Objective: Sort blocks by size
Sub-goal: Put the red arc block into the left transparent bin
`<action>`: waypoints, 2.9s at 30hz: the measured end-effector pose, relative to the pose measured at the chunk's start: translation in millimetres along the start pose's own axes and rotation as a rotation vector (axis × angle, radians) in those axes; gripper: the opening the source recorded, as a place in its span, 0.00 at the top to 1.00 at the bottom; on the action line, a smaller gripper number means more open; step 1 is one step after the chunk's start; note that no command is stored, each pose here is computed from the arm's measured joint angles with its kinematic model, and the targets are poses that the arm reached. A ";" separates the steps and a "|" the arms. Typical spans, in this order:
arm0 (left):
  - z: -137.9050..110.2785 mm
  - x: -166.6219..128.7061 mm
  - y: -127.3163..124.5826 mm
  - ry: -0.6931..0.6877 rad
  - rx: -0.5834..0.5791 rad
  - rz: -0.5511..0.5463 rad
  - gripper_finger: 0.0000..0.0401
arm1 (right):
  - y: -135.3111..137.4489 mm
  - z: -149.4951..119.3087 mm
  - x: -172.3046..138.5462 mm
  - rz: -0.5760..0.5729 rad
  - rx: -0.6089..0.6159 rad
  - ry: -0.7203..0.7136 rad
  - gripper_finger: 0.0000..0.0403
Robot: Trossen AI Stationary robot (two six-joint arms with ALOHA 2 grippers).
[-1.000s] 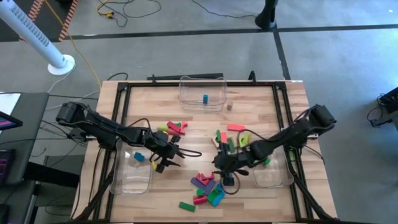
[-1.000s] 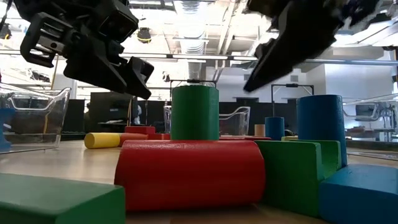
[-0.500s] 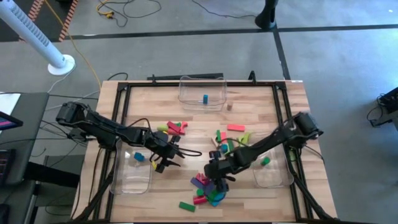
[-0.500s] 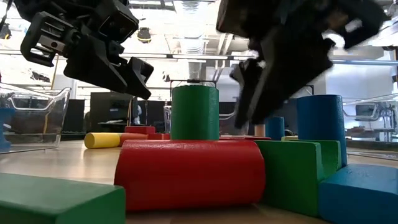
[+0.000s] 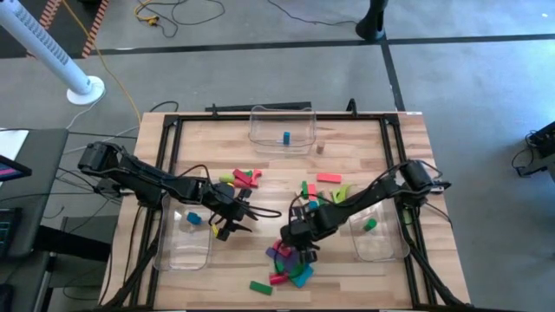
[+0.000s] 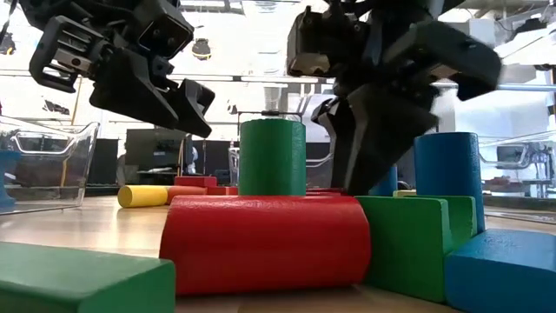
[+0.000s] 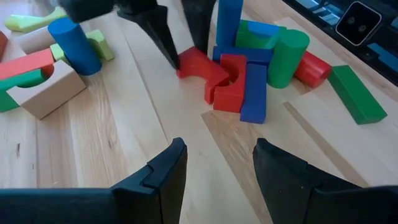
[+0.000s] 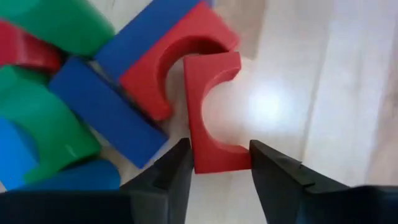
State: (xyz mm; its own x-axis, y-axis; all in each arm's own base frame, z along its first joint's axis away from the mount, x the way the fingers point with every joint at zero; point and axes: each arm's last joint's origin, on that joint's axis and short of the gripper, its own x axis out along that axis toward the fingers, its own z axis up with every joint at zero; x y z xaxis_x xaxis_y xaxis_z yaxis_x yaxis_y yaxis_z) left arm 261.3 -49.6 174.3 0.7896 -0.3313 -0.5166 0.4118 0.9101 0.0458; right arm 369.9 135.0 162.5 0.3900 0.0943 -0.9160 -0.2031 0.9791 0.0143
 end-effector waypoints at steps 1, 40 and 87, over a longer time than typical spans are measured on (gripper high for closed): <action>0.3 0.0 0.0 -0.003 0.001 0.000 0.56 | -1.6 0.2 -0.1 -0.002 0.000 0.001 0.61; 2.3 0.0 0.6 -0.022 0.016 0.008 0.56 | -29.0 0.0 -9.2 -0.033 0.044 0.023 0.51; 3.7 -0.1 0.8 -0.036 0.019 0.010 0.56 | -25.6 0.8 -10.7 -0.060 -0.232 0.020 0.42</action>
State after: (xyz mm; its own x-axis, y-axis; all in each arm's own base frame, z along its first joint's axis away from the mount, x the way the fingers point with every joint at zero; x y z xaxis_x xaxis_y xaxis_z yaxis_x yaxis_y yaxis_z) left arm 263.3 -49.7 177.6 0.8094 -0.3309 -0.4851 0.4121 0.9086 0.0677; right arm 371.6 109.1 172.3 0.3899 0.0308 -0.9203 -0.3814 0.9151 -0.1310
